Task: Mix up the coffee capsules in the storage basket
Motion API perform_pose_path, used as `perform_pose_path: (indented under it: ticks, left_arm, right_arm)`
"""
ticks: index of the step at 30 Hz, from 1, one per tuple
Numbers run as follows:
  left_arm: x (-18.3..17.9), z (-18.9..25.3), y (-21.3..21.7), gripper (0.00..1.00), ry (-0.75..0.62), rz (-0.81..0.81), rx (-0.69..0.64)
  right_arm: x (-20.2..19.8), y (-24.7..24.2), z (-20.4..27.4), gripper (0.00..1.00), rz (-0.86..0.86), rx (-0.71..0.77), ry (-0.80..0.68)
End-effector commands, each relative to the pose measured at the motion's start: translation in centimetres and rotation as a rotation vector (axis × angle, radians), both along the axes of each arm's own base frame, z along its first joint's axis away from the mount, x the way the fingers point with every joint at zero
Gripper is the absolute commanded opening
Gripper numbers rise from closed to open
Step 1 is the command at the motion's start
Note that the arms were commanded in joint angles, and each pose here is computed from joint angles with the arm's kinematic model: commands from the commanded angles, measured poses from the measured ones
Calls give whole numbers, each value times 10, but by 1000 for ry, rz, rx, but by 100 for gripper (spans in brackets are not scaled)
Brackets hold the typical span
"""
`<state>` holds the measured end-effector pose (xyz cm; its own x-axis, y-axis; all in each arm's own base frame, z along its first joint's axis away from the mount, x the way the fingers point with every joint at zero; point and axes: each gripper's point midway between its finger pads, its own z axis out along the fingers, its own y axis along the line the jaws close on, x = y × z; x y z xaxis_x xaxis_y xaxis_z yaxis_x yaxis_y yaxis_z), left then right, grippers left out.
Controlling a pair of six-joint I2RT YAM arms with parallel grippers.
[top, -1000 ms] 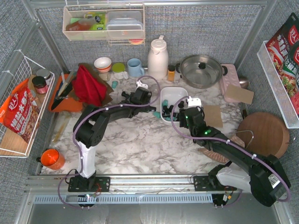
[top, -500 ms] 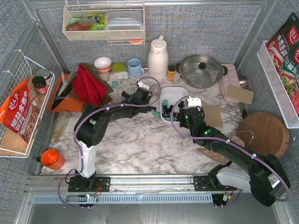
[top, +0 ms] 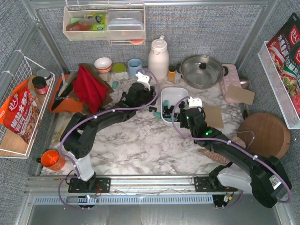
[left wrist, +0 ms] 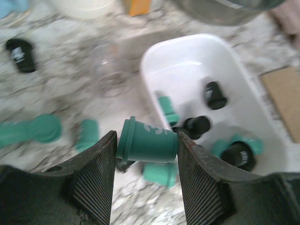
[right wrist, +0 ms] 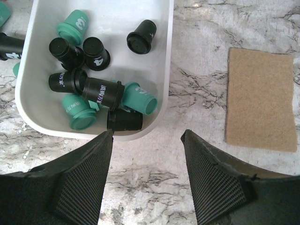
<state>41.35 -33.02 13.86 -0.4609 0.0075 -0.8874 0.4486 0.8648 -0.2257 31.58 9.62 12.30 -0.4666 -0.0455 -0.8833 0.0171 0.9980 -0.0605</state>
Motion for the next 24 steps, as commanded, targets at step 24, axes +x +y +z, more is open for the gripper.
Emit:
perform_pose_path:
  ticks: [24]
  left_arm:
    - [-17, -15, -92, 68, -14, -203, -35]
  right_arm:
    - [1, 1, 9, 67, -4, 26, -24]
